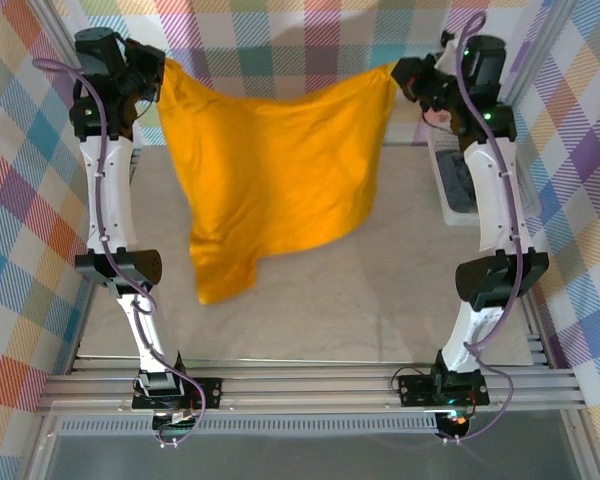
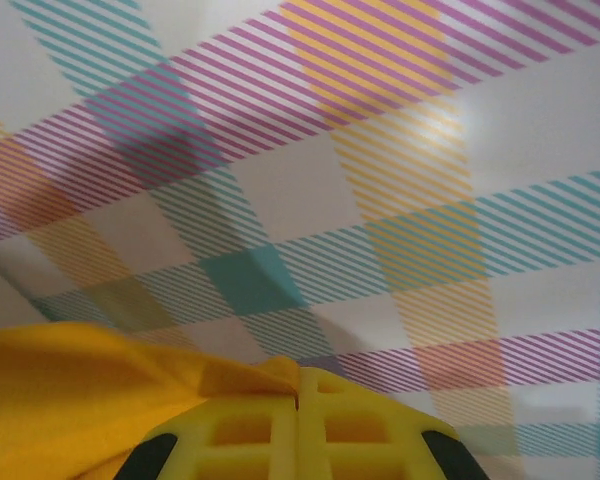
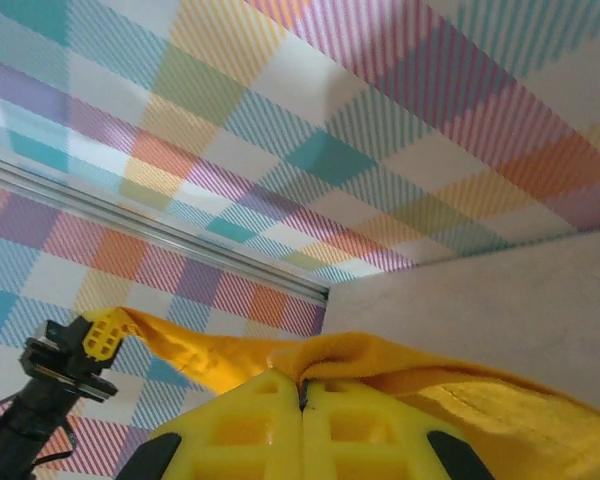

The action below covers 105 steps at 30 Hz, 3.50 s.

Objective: Fold and stack the t-shirts

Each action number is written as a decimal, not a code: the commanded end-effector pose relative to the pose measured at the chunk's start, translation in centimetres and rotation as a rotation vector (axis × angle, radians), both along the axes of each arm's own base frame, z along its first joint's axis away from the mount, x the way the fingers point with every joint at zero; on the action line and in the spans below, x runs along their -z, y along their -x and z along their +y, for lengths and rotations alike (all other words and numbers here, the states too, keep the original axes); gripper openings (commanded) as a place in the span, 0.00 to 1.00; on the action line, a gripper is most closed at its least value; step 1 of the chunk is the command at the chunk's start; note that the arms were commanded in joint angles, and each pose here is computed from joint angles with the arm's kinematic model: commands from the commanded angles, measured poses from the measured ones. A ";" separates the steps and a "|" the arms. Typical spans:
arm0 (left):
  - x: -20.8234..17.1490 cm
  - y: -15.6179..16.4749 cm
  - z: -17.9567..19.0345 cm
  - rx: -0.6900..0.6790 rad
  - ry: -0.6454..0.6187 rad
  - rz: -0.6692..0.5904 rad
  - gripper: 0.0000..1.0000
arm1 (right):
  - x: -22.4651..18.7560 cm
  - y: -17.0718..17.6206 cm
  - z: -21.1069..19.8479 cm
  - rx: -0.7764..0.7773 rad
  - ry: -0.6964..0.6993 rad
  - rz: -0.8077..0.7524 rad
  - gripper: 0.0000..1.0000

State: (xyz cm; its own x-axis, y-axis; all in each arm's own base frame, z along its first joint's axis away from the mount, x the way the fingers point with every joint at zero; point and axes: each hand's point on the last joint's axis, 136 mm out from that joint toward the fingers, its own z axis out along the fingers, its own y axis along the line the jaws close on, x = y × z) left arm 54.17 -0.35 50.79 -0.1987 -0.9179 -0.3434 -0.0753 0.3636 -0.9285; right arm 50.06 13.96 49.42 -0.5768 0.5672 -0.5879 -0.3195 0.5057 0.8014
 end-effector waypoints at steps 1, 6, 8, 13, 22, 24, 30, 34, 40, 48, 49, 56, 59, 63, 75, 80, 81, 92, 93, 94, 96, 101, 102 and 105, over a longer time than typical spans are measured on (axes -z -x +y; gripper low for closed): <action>-12.3 7.6 -0.4 0.022 0.020 -0.330 0.00 | -5.8 2.5 -2.6 0.042 -0.010 -0.115 0.00; -15.0 13.0 -1.3 0.040 0.019 -0.365 0.00 | -6.9 4.0 -6.9 0.138 -0.010 -0.104 0.00; -12.7 14.4 -2.9 0.073 -0.006 -0.267 0.00 | -5.3 4.8 -8.1 0.168 0.008 -0.057 0.00; 0.9 17.1 -7.3 0.169 0.081 0.059 0.00 | 3.6 7.4 -9.8 0.259 0.057 0.138 0.00; 27.6 25.0 -10.1 0.198 0.132 0.626 0.68 | 27.4 14.6 -9.9 0.303 0.126 0.626 0.45; 29.8 25.6 -9.4 0.180 0.084 0.686 0.70 | 29.8 15.8 -9.7 0.303 0.168 0.679 0.47; 32.1 24.3 -7.9 0.140 -0.019 0.773 0.57 | 32.4 16.6 -8.0 0.235 0.269 0.727 0.47; 33.8 21.4 -7.2 0.120 -0.059 0.820 0.42 | 33.8 15.7 -6.8 0.195 0.320 0.744 0.45; 36.0 13.6 -7.9 0.123 -0.088 0.844 0.28 | 34.8 11.0 -5.6 0.120 0.365 0.717 0.41; 42.4 2.9 -7.7 0.121 -0.126 0.908 0.25 | 40.1 2.9 -5.6 0.096 0.405 0.834 0.36; 43.7 2.2 -7.5 0.116 -0.128 0.926 0.25 | 41.0 2.4 -5.4 0.092 0.407 0.867 0.36; 49.5 6.1 -5.5 0.044 -0.162 1.136 0.22 | 46.2 3.4 -4.8 0.062 0.460 1.070 0.36; 50.3 11.4 -4.6 0.024 -0.172 1.212 0.22 | 47.1 6.5 -3.8 0.030 0.518 1.142 0.36; 51.9 20.5 -3.7 0.014 -0.134 1.335 0.21 | 47.3 12.2 -2.6 0.005 0.572 1.222 0.35; 49.4 25.1 -2.6 -0.005 -0.116 1.301 0.22 | 46.0 21.3 -4.0 0.083 0.649 1.246 0.35; 46.2 24.6 -2.7 -0.014 -0.145 1.249 0.26 | 42.9 19.1 -4.0 0.101 0.649 1.136 0.38; 45.3 24.2 -2.6 -0.017 -0.158 1.228 0.28 | 42.2 18.6 -3.9 0.106 0.648 1.101 0.39; 42.3 21.0 -2.8 0.027 -0.210 1.200 0.27 | 40.6 15.2 -2.8 0.042 0.591 0.983 0.40; 42.3 22.1 -2.7 0.030 -0.226 1.243 0.27 | 40.5 15.6 -3.5 0.068 0.592 0.996 0.40; 42.4 23.4 -2.7 0.036 -0.240 1.284 0.27 | 40.4 15.9 -4.1 0.095 0.589 1.010 0.40; 42.8 26.8 -3.2 0.067 -0.249 1.355 0.24 | 40.3 17.2 -5.5 0.151 0.562 1.059 0.39; 44.9 35.6 -7.0 0.222 -0.258 1.478 0.22 | 40.5 20.3 -6.3 0.194 0.516 1.108 0.38; 45.4 37.3 -7.6 0.248 -0.266 1.505 0.24 | 40.7 20.9 -6.2 0.194 0.507 1.117 0.39; 46.6 40.6 -9.3 0.296 -0.259 1.522 0.33 | 41.5 21.9 -6.0 0.183 0.486 1.129 0.40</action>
State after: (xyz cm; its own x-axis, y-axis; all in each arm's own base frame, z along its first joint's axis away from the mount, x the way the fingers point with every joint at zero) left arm 17.21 -8.71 4.53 -0.6798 -0.7224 0.1268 -0.7289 0.6846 -0.0077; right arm 29.47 7.54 8.49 -0.8452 0.5336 -0.0314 0.5019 0.8124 0.2969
